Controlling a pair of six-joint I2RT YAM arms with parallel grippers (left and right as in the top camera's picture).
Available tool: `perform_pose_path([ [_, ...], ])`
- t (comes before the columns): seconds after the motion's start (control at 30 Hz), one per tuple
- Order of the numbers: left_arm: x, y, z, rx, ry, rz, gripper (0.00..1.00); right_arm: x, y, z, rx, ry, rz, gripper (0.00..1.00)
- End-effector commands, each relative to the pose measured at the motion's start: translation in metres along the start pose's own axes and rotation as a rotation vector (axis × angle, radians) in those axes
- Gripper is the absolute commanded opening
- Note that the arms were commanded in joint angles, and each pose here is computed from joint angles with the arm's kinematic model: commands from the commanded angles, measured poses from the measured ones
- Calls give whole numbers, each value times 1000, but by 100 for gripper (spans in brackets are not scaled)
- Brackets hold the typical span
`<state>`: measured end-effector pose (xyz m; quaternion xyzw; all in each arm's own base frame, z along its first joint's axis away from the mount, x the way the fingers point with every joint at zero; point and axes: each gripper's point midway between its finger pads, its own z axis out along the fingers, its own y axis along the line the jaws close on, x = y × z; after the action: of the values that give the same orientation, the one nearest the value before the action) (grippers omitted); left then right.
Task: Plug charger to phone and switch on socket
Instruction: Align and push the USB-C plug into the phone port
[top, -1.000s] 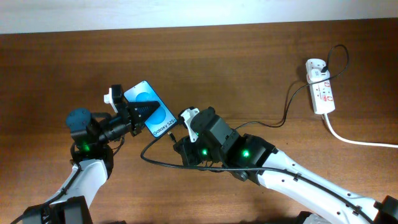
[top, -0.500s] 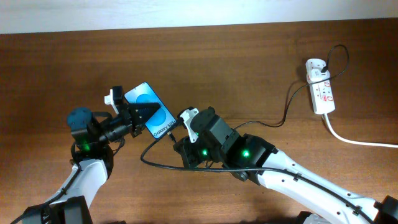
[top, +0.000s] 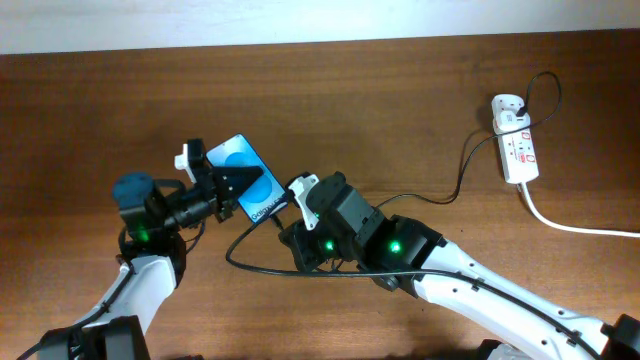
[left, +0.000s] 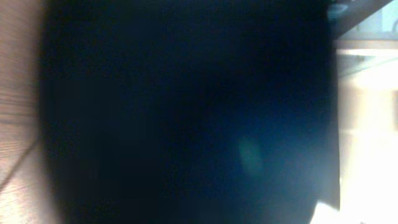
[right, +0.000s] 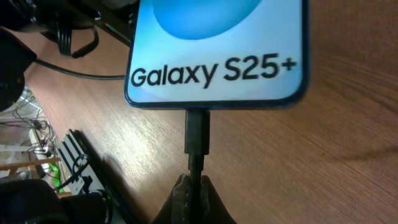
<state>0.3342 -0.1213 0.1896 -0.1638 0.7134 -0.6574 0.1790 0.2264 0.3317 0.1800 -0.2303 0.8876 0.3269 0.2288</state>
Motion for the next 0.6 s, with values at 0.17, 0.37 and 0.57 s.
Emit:
perform_pose_path([
  [0.17,-15,-7,-16,12,-33,184,0,23,-12,-2,52,99,-10,4],
  [0.37,-32,33,-5,-19,7,77,0,11,-40,-2,206,25,-19,4],
  [0.57,-28,40,-1,2,100,-36,0,18,-19,14,70,80,-13,4],
])
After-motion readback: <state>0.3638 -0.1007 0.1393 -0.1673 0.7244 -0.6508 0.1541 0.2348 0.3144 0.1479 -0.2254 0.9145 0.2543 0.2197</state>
